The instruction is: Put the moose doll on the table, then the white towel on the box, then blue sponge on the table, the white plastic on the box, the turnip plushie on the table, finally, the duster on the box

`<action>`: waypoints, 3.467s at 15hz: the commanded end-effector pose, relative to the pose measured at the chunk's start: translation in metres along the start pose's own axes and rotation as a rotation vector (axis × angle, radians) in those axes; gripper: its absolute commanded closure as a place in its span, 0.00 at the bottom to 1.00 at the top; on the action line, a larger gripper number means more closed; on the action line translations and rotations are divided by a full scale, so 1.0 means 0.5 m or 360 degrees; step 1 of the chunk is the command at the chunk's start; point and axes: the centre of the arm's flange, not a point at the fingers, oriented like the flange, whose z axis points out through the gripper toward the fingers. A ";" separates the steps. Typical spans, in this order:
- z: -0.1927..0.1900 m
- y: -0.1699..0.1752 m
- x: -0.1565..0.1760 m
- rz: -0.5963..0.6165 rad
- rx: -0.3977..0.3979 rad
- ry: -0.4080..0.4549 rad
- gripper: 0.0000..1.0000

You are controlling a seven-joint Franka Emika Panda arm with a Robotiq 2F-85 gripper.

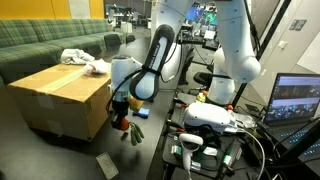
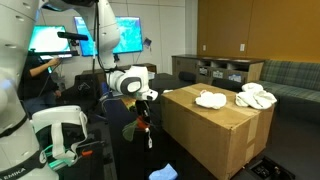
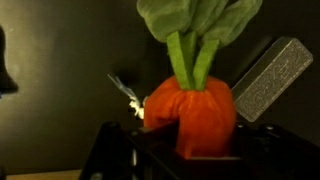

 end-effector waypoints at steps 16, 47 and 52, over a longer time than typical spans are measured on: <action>-0.039 -0.048 -0.040 -0.0071 -0.0022 0.0034 0.00; 0.125 -0.403 -0.121 0.0230 0.0505 0.0084 0.00; 0.174 -0.412 -0.108 0.0189 0.0426 0.0116 0.00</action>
